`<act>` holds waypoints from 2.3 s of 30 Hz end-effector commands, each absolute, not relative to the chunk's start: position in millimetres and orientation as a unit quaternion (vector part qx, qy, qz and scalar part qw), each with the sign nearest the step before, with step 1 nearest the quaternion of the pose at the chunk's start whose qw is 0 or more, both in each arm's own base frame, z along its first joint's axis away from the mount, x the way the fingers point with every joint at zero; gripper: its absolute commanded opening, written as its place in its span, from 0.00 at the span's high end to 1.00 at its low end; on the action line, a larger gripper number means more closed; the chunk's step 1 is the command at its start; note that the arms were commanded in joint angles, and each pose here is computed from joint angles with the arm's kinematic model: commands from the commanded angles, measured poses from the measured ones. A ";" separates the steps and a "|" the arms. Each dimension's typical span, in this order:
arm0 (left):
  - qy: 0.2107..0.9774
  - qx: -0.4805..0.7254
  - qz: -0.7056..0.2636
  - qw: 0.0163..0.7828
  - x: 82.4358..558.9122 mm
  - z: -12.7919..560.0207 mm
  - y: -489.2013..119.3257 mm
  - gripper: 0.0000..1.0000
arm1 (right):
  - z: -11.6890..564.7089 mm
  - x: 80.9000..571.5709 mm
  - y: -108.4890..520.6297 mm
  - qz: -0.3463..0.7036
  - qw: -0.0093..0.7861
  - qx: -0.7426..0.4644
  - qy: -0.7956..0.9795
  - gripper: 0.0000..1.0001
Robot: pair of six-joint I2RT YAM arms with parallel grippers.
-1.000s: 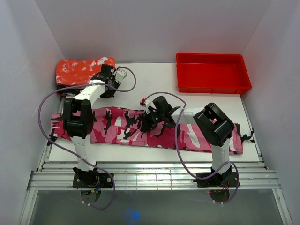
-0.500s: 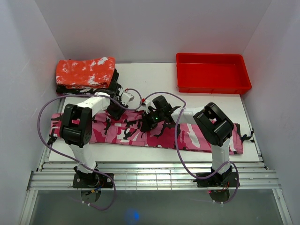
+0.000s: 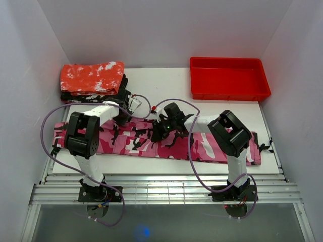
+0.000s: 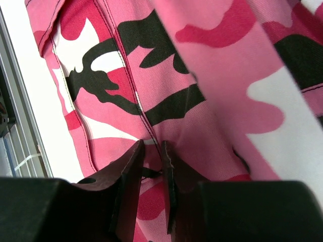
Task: Fold and stack the trousers
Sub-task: Fold the trousers
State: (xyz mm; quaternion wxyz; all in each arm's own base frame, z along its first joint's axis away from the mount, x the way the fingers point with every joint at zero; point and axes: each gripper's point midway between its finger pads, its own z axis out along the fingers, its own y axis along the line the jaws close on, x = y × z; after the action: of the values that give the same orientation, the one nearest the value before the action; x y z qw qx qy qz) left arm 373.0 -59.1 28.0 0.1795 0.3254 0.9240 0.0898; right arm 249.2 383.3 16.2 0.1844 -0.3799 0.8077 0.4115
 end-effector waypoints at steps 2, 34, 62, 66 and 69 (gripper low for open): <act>0.917 0.315 0.132 0.204 402.7 38.6 -45.4 0.87 | -97.2 188.4 286.8 0.237 0.014 -0.358 0.903 0.72; 0.884 0.269 0.008 0.382 476.3 166.0 -52.8 0.19 | -32.0 205.7 303.6 0.266 0.064 -0.390 0.879 0.52; 0.980 0.118 0.044 0.152 306.3 9.2 94.3 0.29 | 14.5 300.6 141.5 0.201 0.037 -0.330 0.922 0.07; 0.980 0.110 0.066 0.156 303.1 17.3 122.4 0.29 | 47.8 312.5 140.8 0.198 0.073 -0.328 0.921 0.06; 0.980 0.095 0.088 0.148 300.3 18.8 142.8 0.29 | 63.4 305.4 119.8 0.189 0.083 -0.310 0.928 0.06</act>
State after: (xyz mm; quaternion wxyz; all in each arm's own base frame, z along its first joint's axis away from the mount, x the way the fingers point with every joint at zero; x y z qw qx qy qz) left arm 319.0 103.3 23.8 0.2002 0.1003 0.9744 0.0176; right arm 313.2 151.6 40.9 0.0819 -0.3209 0.9150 0.2304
